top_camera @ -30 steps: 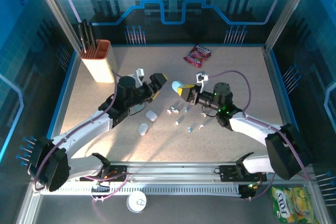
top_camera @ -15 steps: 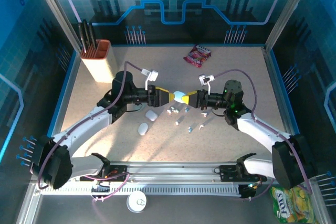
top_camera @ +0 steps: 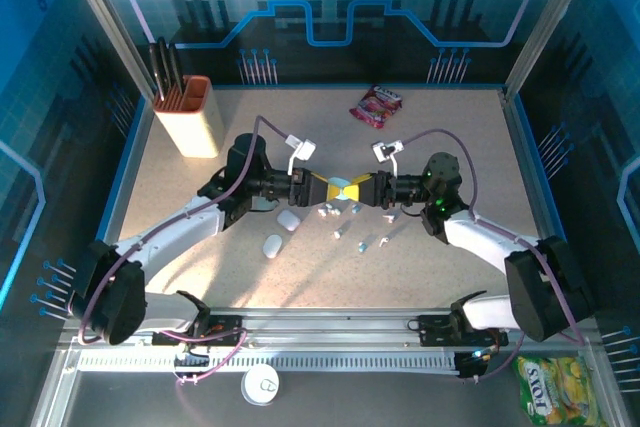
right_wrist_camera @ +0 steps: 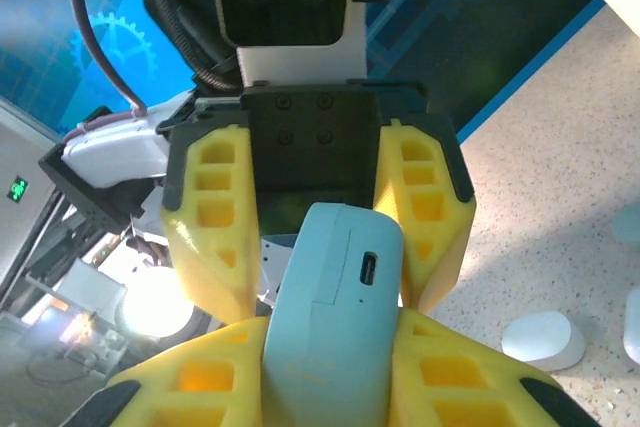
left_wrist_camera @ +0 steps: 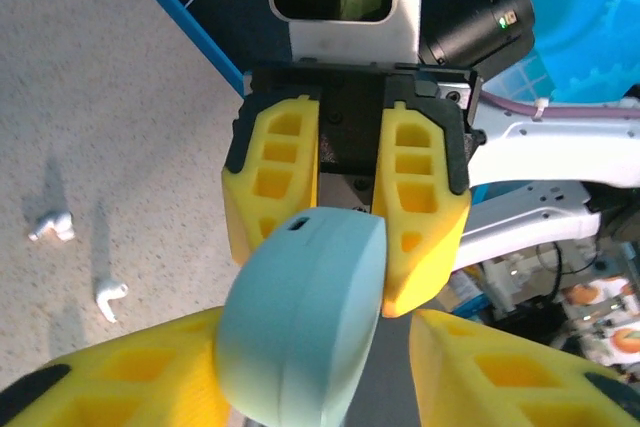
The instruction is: Insert the wireless bluetooth earbuds into the charging case
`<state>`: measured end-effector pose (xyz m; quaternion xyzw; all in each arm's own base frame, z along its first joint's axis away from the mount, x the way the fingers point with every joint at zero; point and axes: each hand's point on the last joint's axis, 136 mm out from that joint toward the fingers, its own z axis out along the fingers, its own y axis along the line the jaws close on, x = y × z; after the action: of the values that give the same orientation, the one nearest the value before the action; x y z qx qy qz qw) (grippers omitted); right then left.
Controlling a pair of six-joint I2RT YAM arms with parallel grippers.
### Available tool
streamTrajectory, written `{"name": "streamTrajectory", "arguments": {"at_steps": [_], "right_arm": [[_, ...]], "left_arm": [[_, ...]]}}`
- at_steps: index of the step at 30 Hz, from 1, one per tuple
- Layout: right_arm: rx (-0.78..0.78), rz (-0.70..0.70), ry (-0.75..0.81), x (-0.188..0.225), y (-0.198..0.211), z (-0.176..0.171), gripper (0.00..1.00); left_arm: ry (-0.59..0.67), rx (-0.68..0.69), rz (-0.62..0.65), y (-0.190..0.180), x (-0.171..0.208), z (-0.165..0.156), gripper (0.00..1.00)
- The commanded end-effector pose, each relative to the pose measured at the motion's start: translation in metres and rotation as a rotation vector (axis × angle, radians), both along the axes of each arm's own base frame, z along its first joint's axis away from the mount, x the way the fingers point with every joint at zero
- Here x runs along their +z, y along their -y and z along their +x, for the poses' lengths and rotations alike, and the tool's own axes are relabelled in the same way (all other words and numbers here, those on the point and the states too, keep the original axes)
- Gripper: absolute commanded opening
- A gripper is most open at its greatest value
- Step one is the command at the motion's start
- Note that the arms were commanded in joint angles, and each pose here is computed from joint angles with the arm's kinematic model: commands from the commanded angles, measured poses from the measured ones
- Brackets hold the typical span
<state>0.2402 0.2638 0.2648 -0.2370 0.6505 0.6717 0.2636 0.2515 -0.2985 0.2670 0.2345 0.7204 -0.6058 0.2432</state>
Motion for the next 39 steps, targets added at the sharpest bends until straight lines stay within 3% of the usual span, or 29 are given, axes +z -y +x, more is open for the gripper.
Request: {"name": "streamTrajectory", "arguments": {"at_steps": [1,5,6,9,12,15,20,24,31,39], "right_arm": [[0.018,0.014,-0.005,0.002,-0.003,0.000,0.11],[0.019,0.008,-0.017,-0.001,-0.004,0.002,0.12],[0.018,0.007,-0.016,-0.001,-0.004,0.002,0.18],[-0.035,0.001,0.014,0.001,0.002,0.010,0.48],[-0.165,-0.048,0.068,-0.002,0.017,0.025,0.67],[-0.218,-0.186,0.217,-0.004,0.025,0.024,0.80],[-0.172,-0.412,0.550,-0.008,0.022,0.006,0.89],[-0.114,-0.540,0.812,-0.011,0.011,-0.004,0.91],[-0.048,-0.626,0.950,-0.017,-0.004,-0.003,0.86],[-0.077,-0.617,0.941,-0.016,-0.008,0.005,0.53]], "left_arm": [[0.060,-0.045,-0.056,0.004,0.021,-0.008,0.36],[0.042,-0.036,-0.065,0.004,0.021,-0.007,0.22],[0.032,-0.035,-0.067,0.004,0.022,-0.006,0.20],[-0.026,-0.013,-0.054,0.004,0.019,-0.004,0.15],[-0.131,0.001,-0.009,0.001,0.007,-0.007,0.16],[-0.244,0.029,0.059,-0.005,-0.007,-0.014,0.15],[-0.408,0.054,0.128,-0.010,-0.014,-0.021,0.13],[-0.496,0.052,0.124,-0.008,-0.011,-0.020,0.13],[-0.535,0.053,0.112,-0.006,-0.008,-0.019,0.11],[-0.542,0.045,0.104,-0.005,-0.006,-0.020,0.10]]}}
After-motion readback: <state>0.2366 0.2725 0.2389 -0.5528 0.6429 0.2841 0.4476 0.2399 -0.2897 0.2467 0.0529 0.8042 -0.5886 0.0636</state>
